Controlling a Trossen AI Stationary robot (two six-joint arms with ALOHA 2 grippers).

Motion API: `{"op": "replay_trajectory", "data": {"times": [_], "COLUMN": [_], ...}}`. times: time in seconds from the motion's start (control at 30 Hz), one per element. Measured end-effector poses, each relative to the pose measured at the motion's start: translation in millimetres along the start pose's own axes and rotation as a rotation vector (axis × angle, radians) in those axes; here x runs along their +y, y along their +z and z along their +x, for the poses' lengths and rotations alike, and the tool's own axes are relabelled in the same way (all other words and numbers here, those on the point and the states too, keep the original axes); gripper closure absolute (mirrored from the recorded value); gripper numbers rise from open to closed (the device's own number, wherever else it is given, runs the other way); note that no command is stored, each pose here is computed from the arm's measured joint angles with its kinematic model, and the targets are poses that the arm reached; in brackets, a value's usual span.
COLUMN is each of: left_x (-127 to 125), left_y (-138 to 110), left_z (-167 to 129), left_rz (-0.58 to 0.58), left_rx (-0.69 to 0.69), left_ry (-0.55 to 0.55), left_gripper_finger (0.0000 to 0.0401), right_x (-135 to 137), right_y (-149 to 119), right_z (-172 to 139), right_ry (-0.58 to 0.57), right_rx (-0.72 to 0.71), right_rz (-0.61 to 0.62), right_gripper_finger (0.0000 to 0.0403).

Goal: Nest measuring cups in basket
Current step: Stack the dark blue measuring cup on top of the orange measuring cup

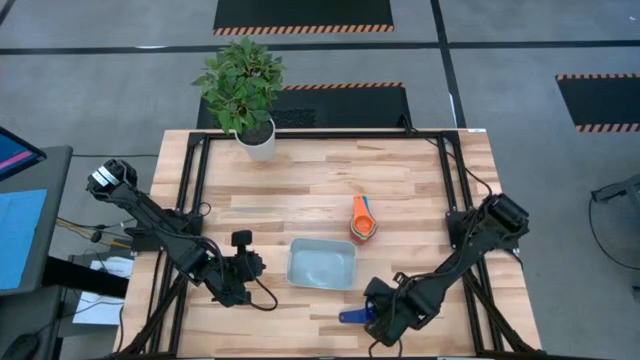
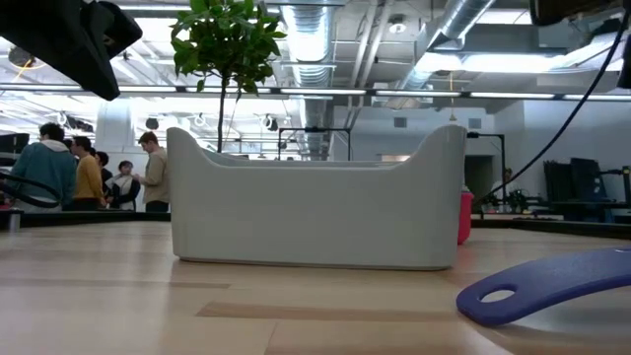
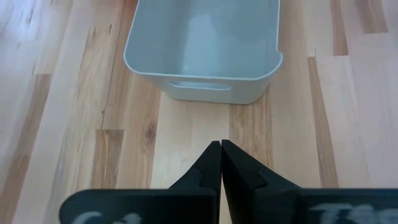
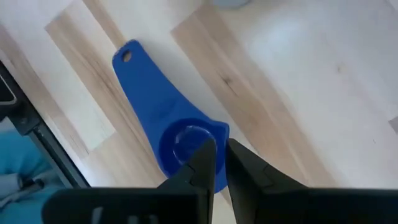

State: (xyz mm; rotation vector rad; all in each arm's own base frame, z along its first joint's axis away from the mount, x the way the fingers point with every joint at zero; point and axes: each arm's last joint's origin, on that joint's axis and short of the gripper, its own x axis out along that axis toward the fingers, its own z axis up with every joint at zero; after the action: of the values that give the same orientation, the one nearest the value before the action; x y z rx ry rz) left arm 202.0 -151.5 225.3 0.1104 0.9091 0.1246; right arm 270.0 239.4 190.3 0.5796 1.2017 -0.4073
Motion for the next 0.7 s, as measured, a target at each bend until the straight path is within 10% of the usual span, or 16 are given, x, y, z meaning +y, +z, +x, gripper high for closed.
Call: {"op": "replay_trajectory", "data": {"times": [0.7], "left_x": [0], "left_y": [0], "left_z": [0], "left_rz": [0.006], "left_rx": [0.000], "left_ry": [0.001], "left_gripper_finger": [0.0401], "right_x": [-5], "right_y": [-5], "right_z": [10], "right_ry": [0.000], "right_rx": [0.007], "right_rz": [0.012], "right_gripper_finger": [0.0200]}}
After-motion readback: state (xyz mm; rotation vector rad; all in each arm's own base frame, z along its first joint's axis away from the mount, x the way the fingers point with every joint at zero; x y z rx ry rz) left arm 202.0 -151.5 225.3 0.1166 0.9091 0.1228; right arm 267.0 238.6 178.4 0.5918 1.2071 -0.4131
